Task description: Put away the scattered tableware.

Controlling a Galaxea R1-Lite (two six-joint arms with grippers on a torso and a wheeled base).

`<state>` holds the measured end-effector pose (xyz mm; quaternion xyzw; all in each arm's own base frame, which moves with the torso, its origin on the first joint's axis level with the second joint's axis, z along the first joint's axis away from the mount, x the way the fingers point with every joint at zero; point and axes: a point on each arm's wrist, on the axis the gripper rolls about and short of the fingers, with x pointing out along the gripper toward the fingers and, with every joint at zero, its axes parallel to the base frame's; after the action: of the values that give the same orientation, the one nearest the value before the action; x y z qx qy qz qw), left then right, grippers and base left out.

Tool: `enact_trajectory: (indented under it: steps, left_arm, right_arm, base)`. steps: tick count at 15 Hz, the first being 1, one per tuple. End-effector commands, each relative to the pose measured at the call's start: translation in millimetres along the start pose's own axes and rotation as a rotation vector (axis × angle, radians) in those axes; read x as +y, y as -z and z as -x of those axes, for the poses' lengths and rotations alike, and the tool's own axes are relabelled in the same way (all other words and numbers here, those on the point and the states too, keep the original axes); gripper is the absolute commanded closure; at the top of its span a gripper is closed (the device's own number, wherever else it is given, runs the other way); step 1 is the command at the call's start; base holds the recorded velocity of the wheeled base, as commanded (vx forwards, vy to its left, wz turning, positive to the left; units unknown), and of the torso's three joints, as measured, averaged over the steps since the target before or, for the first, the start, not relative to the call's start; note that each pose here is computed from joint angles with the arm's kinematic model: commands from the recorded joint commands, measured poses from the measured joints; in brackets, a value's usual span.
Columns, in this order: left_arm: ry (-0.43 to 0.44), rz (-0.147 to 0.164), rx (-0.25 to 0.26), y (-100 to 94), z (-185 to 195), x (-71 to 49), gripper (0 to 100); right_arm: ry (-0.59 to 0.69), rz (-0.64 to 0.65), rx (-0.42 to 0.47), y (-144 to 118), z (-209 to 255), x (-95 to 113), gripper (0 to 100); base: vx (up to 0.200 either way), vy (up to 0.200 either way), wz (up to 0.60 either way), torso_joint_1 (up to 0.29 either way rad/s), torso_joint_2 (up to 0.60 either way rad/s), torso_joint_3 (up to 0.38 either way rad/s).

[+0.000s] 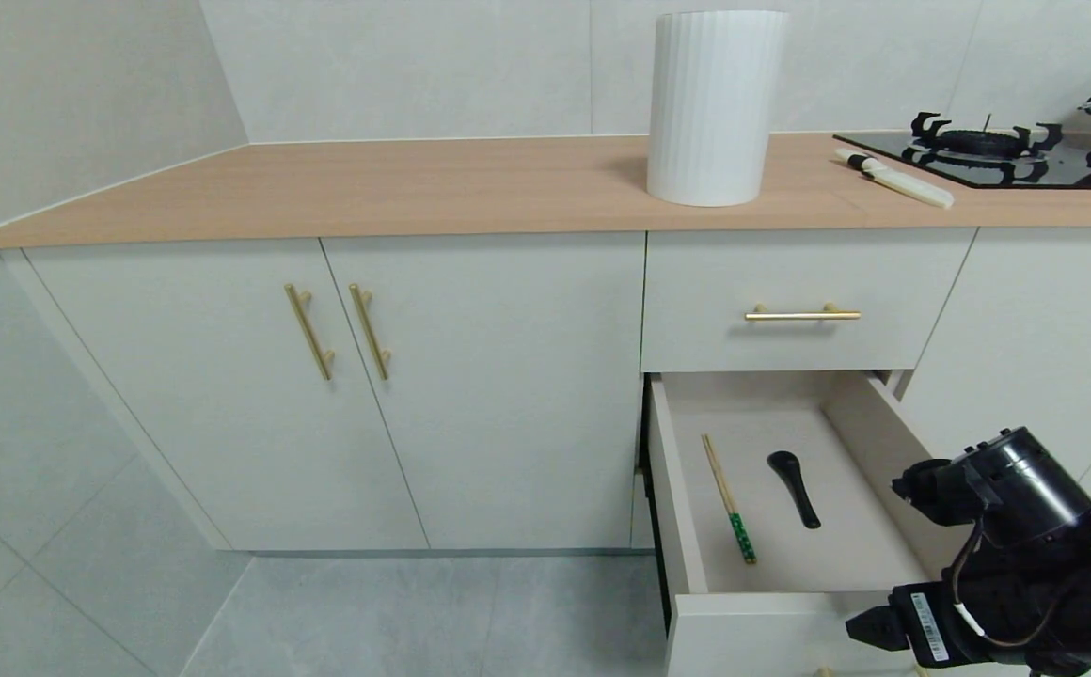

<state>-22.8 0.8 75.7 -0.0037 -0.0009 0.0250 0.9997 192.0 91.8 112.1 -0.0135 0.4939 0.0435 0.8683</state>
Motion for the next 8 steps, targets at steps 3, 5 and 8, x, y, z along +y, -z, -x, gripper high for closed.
enact_trajectory:
  steps: [3,5,8]
  left_arm:
    - [-0.001,0.0,-0.001,-0.1,0.0,0.0,0]
    - [-0.001,0.0,-0.001,-0.1,0.0,0.0,0]
    - [-0.001,0.0,0.0,0.0,0.0,0.0,0]
  right_arm:
    - [0.013,-0.004,-0.016,-5.1,-11.5,3.2,0]
    - [0.021,-0.009,-0.042,-11.3,-18.1,5.5,0]
    - [0.032,-0.025,-0.063,-30.2,-35.1,9.4,0]
  base:
    - [0.0,0.0,0.0,0.0,0.0,0.0]
    - [0.0,0.0,0.0,0.0,0.0,0.0]
    - [0.0,0.0,0.0,0.0,0.0,0.0]
